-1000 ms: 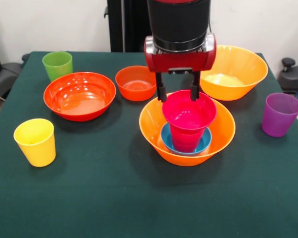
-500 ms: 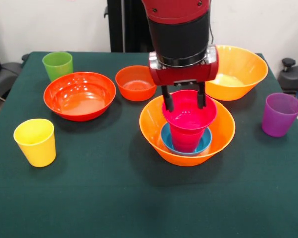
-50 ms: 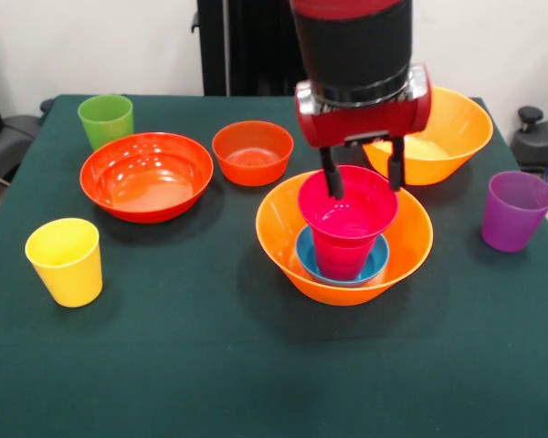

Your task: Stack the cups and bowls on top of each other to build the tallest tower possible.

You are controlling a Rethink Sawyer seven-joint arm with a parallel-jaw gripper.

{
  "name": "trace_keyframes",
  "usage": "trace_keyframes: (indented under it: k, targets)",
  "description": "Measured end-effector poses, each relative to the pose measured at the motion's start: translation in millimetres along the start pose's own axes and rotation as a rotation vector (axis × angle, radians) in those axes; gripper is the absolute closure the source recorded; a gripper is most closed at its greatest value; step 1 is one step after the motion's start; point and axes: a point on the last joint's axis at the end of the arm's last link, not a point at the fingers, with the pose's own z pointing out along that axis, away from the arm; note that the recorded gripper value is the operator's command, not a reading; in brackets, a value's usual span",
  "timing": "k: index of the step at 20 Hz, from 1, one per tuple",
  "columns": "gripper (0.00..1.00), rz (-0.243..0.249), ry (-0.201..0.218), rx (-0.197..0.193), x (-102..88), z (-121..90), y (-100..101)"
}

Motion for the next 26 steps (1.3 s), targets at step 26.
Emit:
trace_keyframes:
  k: [26]
  targets:
    - [0.0,-0.005,-0.142,0.077,-16.8,-91,-36]
